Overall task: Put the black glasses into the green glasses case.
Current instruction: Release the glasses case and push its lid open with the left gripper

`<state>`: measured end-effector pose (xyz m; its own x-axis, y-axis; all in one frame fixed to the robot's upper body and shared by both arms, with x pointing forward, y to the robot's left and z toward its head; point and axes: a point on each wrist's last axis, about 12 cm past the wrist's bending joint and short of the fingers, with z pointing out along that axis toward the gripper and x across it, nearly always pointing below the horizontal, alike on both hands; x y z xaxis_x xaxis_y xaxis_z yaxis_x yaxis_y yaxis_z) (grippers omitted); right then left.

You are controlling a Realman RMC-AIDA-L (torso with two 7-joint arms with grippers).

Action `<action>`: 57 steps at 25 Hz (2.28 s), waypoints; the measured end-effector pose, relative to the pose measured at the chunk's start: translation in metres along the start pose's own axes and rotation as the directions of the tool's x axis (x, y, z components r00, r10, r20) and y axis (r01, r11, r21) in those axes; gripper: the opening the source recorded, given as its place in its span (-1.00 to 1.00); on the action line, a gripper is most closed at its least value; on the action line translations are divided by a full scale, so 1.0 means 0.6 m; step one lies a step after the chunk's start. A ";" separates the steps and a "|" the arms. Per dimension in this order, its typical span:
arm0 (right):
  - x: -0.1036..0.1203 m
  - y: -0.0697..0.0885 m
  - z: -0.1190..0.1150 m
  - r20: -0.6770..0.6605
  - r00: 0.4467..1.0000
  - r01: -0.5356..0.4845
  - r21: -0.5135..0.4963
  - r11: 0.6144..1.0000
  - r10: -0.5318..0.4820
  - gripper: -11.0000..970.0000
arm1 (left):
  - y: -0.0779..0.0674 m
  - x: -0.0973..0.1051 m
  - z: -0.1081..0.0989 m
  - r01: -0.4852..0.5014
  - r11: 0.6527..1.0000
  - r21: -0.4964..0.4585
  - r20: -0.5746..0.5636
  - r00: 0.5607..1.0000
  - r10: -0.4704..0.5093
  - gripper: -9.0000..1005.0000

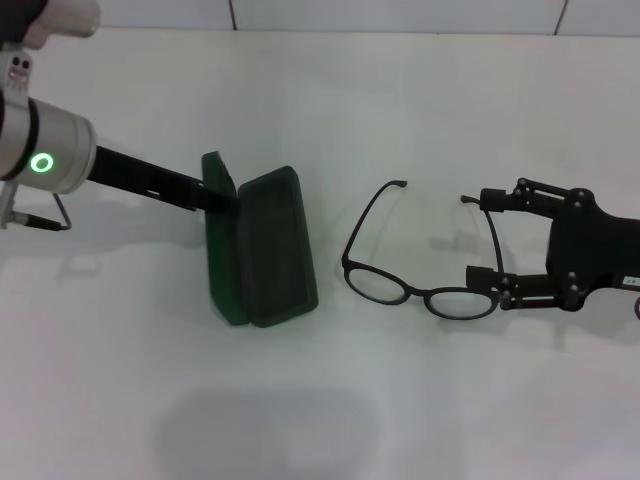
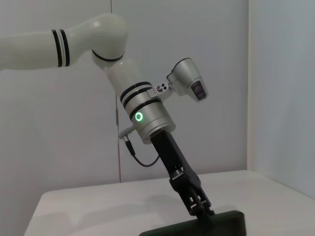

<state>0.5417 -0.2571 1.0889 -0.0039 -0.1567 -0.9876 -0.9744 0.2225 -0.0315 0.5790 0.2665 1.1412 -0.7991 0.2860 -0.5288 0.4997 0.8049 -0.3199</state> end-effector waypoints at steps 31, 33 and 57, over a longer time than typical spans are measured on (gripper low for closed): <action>0.015 0.030 0.015 -0.039 0.999 0.001 -0.093 0.996 -0.005 0.83 | 0.002 -0.048 -0.014 -0.164 0.986 -0.013 0.014 0.986 0.164 -0.76; 0.015 0.029 0.013 -0.040 0.999 0.002 -0.092 0.996 -0.006 0.83 | 0.003 -0.042 -0.013 -0.151 0.988 -0.003 -0.004 0.988 0.151 -0.70; 0.017 0.028 0.014 -0.072 0.997 0.020 -0.111 0.994 -0.028 0.83 | 0.008 -0.020 0.008 -0.068 0.998 0.001 -0.101 0.993 0.068 0.24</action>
<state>0.5273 -0.2468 1.0772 0.0075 -0.2318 -0.9727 -0.9932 0.1112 -0.0342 0.5923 0.2645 1.1423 -0.7932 0.3911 -0.4667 0.5533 0.7829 -0.2844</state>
